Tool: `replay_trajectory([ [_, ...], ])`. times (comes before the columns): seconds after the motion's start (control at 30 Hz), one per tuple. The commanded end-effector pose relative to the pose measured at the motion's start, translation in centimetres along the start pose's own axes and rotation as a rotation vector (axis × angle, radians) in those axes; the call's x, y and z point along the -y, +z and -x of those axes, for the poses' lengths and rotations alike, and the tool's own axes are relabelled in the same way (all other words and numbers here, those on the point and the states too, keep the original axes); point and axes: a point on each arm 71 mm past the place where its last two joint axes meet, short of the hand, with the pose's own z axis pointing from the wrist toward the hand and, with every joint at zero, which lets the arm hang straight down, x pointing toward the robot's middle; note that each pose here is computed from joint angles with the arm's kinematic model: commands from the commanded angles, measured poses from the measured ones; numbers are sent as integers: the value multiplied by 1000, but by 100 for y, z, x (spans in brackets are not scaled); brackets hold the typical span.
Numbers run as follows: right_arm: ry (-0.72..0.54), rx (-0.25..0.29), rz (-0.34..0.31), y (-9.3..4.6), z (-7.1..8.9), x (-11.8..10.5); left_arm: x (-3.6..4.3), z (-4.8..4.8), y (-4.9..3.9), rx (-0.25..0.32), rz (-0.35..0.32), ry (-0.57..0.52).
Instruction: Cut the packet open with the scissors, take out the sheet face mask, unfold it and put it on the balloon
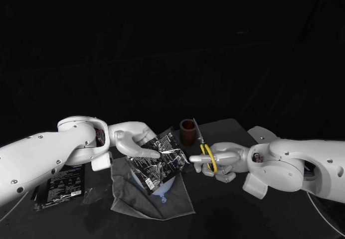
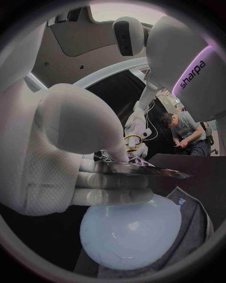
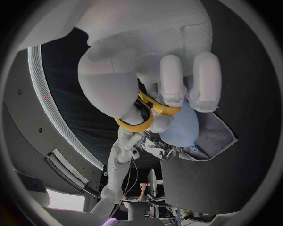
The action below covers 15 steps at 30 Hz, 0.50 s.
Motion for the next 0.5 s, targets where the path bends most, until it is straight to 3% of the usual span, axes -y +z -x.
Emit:
replay_trajectory([
  [0.03,-78,-111,-4,-22,-83,9,2,-9,4,-20,5,17],
  [0.23,-89,-164,24,-69,-117,3,-20,-11,-11,-25,17,30],
  [0.5,-54,-163,63,-87,-103,-17,-27,-12,-16,-26,20,34],
])
